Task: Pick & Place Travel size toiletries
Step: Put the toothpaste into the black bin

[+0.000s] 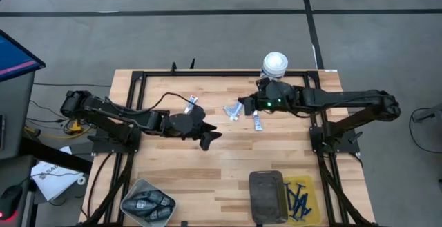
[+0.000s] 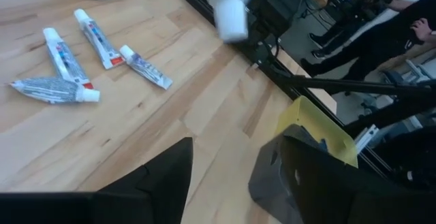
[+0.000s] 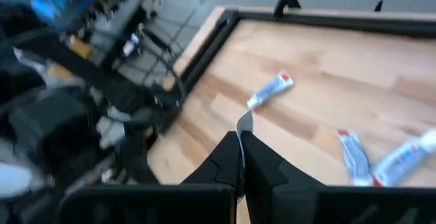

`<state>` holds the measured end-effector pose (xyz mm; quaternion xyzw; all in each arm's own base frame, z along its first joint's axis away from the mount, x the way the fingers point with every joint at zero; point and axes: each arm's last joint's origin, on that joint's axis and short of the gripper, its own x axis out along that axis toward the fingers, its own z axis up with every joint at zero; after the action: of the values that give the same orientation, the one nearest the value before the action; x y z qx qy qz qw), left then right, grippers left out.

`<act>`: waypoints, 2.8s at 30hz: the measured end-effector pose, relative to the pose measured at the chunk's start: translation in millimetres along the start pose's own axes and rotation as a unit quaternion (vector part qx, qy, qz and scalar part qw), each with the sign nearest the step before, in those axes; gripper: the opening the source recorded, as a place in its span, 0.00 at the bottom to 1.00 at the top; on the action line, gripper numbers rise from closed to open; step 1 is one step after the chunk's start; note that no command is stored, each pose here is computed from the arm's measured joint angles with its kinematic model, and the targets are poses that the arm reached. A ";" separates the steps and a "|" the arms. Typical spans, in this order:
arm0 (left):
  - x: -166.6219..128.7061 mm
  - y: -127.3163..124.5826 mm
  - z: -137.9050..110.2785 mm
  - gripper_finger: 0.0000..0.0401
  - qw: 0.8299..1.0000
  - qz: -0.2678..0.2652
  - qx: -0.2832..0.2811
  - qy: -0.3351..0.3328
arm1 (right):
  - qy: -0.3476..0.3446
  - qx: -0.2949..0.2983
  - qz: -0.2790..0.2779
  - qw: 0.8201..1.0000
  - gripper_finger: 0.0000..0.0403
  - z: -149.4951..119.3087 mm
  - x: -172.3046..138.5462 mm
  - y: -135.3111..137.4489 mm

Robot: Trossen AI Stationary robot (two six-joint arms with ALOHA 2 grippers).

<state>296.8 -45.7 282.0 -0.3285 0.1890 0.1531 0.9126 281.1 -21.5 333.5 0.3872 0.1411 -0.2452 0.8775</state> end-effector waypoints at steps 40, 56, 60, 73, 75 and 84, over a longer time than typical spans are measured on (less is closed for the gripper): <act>5.2 15.5 16.4 0.54 0.998 0.016 0.067 -0.009 | 0.388 0.046 -0.140 0.910 0.00 -235.3 -60.3 39.3; 7.4 57.5 21.2 0.66 0.982 0.137 0.113 0.068 | 0.433 0.015 -0.110 0.894 0.45 -226.0 -58.2 40.8; 6.1 69.5 22.4 0.67 0.975 0.171 0.109 0.090 | 0.426 0.036 -0.091 0.900 0.53 -207.7 -62.2 43.2; 4.3 103.8 42.4 0.67 0.959 0.260 0.088 0.074 | 0.349 0.044 0.021 0.936 0.47 -127.3 -100.8 39.6; 4.1 111.4 47.7 0.68 0.957 0.272 0.078 0.069 | 0.323 0.027 0.016 0.946 0.46 -114.5 -106.9 31.8; 28.0 153.2 51.0 0.68 0.937 0.337 0.024 0.094 | 0.242 -0.031 -0.065 0.968 0.50 -70.1 -120.7 -8.6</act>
<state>272.2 105.1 223.0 -0.2361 0.3769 0.4155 0.7935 171.0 64.8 334.8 0.3973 0.3820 -0.1959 0.8111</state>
